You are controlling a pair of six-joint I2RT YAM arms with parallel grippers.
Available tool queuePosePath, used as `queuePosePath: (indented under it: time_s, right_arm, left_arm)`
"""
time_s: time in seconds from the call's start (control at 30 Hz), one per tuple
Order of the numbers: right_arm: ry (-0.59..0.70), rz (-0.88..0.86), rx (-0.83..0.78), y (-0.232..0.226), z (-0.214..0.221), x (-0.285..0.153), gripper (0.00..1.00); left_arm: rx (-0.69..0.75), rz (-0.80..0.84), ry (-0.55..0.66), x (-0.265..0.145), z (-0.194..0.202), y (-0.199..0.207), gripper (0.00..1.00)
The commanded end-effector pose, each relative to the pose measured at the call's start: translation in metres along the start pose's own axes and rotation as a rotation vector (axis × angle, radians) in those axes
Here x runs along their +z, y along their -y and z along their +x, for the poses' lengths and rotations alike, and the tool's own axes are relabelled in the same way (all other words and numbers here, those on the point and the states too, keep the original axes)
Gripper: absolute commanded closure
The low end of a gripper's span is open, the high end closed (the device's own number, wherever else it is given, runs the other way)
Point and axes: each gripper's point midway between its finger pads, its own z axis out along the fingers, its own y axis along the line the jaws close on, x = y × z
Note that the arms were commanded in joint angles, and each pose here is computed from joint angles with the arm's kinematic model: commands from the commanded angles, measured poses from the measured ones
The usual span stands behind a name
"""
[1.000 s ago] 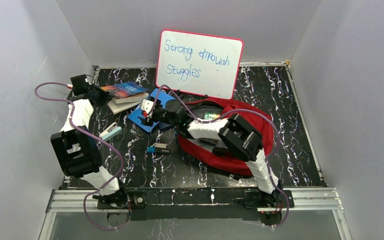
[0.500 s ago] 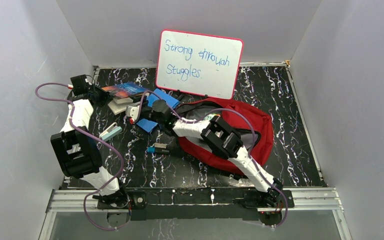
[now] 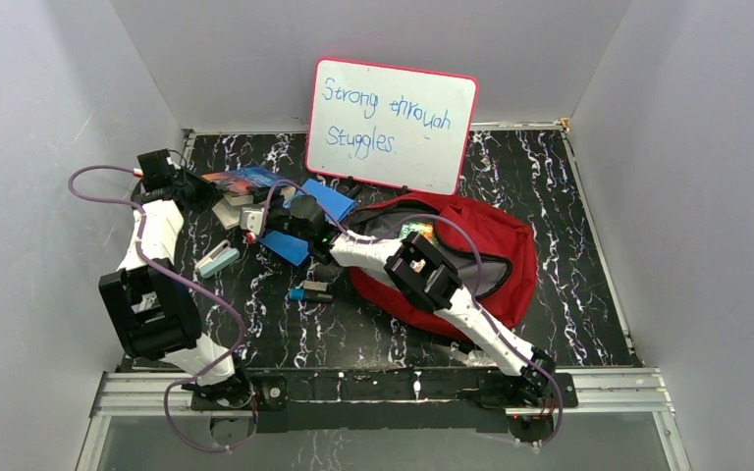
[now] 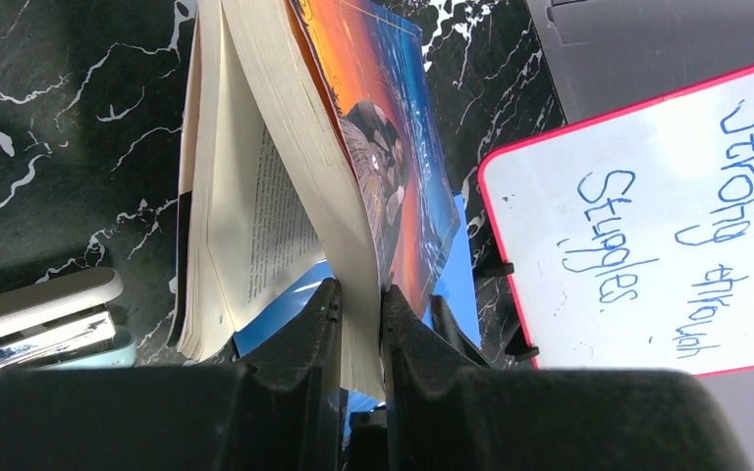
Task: Pack the student bag
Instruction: Pick up the book at the corner of the board.
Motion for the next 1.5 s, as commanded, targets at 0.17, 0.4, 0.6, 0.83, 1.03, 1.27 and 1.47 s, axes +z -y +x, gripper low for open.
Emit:
queuePosePath:
  time_s: [0.17,0.4,0.6,0.83,1.03,1.27,1.47]
  right_arm:
    - [0.04,0.106,-0.021,0.025,-0.01,0.01,0.52]
    - [0.049,0.126,-0.023,0.03,-0.012,0.007,0.92]
    - [0.066,0.152,0.004,0.041,-0.017,0.002,0.99]
    - [0.084,0.164,0.002,0.051,-0.026,-0.002,1.0]
    - [0.084,0.228,0.069,0.068,-0.024,-0.008,0.99]
    - [0.125,0.282,0.123,0.093,-0.036,-0.016,1.0]
    - [0.16,0.285,0.124,0.102,-0.05,-0.021,1.0]
  left_arm:
    - [0.045,0.165,0.029,-0.031,-0.003,0.046,1.0]
    - [0.067,0.214,0.049,-0.039,-0.006,0.057,0.97]
    - [0.091,0.19,0.125,-0.053,-0.026,0.064,0.33]
    - [0.099,0.003,0.229,-0.059,-0.059,0.033,0.11]
    - [0.095,-0.121,0.25,-0.058,-0.064,0.006,0.1]
    - [0.065,-0.149,0.208,-0.044,-0.051,-0.015,0.09]
    - [0.044,-0.127,0.197,-0.034,-0.054,-0.021,0.07]
